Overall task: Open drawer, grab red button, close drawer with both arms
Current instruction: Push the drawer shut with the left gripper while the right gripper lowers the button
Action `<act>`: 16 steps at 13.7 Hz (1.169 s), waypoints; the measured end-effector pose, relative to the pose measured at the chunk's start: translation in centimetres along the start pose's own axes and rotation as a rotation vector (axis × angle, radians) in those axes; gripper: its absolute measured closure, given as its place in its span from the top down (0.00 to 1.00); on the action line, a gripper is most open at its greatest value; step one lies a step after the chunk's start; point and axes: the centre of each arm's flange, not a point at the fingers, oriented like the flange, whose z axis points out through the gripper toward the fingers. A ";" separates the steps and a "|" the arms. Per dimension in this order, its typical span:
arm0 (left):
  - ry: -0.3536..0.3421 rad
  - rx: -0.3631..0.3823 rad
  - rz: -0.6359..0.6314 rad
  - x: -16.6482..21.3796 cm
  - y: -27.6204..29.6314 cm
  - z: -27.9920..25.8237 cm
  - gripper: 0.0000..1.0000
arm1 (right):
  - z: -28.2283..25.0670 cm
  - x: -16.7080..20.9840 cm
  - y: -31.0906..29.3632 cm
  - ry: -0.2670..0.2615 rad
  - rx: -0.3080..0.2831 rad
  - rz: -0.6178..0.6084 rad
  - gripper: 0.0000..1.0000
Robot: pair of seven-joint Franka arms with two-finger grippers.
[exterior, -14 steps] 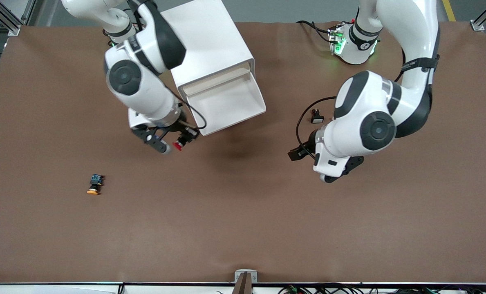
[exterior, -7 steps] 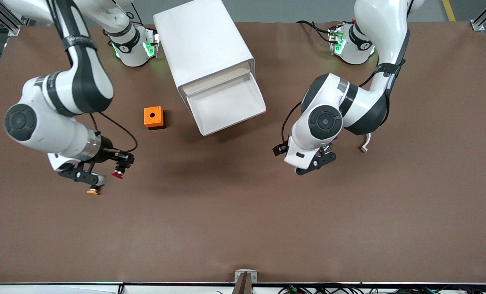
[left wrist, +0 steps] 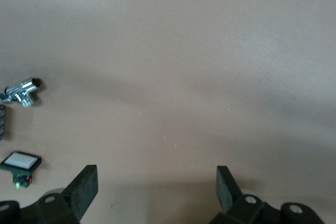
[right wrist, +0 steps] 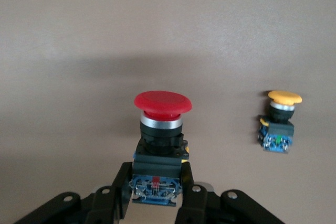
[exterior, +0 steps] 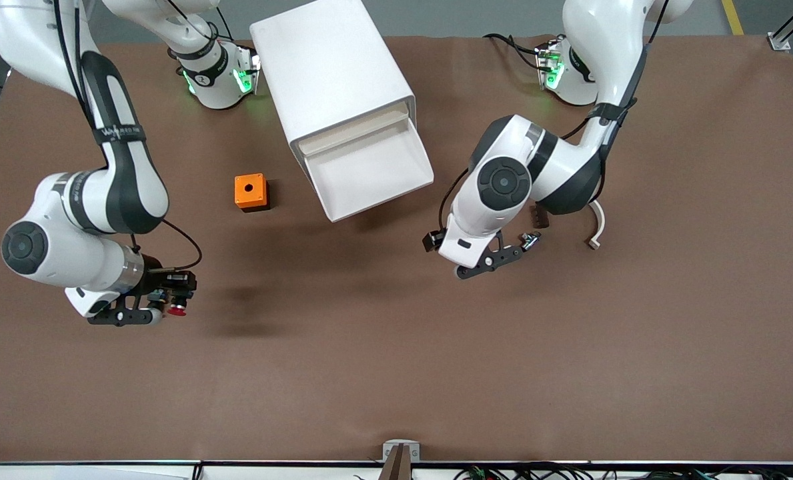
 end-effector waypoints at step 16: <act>-0.014 0.067 -0.023 -11.6 8.0 8.8 1.00 | 11.0 1.3 3.3 -0.039 -0.032 0.016 0.41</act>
